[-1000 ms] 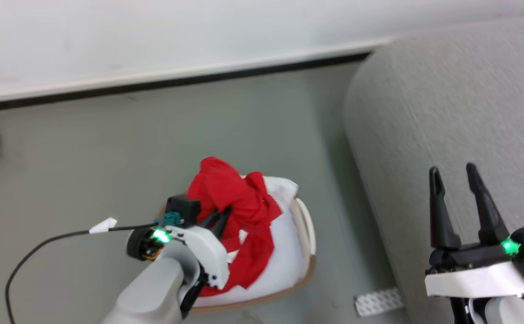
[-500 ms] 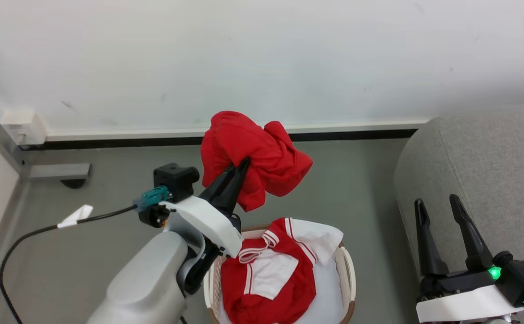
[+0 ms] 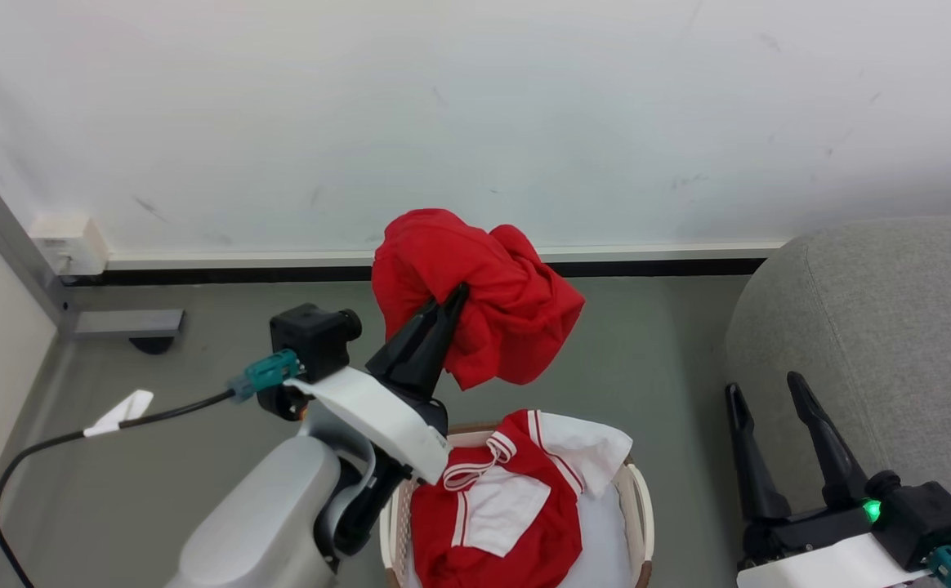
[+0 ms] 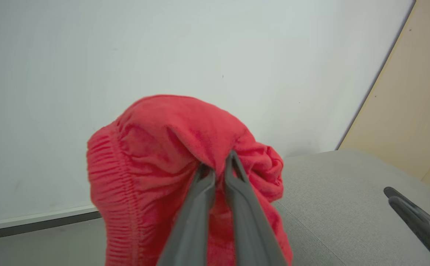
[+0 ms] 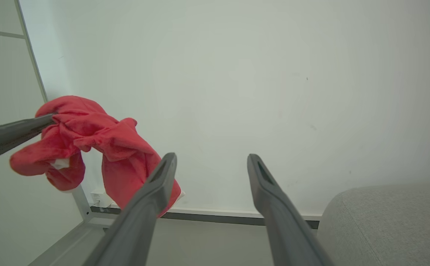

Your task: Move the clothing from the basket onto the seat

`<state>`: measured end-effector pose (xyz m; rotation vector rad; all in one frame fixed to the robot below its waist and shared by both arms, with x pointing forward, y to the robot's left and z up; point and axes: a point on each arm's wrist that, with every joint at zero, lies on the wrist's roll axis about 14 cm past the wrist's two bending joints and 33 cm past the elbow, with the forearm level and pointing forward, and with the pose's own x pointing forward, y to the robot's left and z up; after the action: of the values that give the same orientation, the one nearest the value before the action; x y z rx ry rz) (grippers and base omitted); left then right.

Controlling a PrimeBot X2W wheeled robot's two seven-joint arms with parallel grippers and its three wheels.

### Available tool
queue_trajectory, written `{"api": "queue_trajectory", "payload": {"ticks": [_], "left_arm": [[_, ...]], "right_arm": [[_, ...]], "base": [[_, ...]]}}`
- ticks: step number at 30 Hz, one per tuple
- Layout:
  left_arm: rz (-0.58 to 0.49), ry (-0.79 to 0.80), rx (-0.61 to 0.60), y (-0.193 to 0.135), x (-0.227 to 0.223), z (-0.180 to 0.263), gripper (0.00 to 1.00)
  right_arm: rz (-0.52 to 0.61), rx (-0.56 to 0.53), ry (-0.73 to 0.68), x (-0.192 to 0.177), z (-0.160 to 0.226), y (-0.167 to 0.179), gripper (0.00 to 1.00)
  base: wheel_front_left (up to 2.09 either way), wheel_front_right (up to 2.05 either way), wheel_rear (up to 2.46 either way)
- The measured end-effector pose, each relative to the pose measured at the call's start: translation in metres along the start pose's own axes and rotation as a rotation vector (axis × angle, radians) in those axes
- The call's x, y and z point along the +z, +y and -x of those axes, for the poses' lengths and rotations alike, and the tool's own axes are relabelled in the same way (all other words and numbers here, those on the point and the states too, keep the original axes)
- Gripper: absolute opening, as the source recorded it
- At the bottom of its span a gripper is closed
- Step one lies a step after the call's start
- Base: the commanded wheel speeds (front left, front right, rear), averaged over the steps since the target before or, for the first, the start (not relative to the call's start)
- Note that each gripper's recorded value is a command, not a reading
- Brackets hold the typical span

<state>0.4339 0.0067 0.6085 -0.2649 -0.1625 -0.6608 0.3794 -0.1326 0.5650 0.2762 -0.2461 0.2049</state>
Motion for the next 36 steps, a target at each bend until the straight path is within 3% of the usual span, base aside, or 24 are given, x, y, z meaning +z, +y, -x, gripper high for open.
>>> {"api": "queue_trajectory", "payload": {"ticks": [8,27,36], "left_arm": [[0.003,0.002,-0.009,-0.006,0.003,0.006,0.00],[0.021,0.084,-0.060,-0.043,-0.018,0.043,0.00],[0.011,0.124,-0.043,-0.046,-0.024,0.061,0.00]], "right_arm": [[0.048,0.091,0.049,-0.012,-0.001,0.017,1.00],[0.263,0.518,0.294,-0.088,-0.035,0.099,1.00],[0.268,0.685,0.352,-0.107,-0.034,0.148,1.00]], "base": [[0.00,0.00,0.00],[0.00,0.00,0.00],[0.00,0.00,0.00]]}}
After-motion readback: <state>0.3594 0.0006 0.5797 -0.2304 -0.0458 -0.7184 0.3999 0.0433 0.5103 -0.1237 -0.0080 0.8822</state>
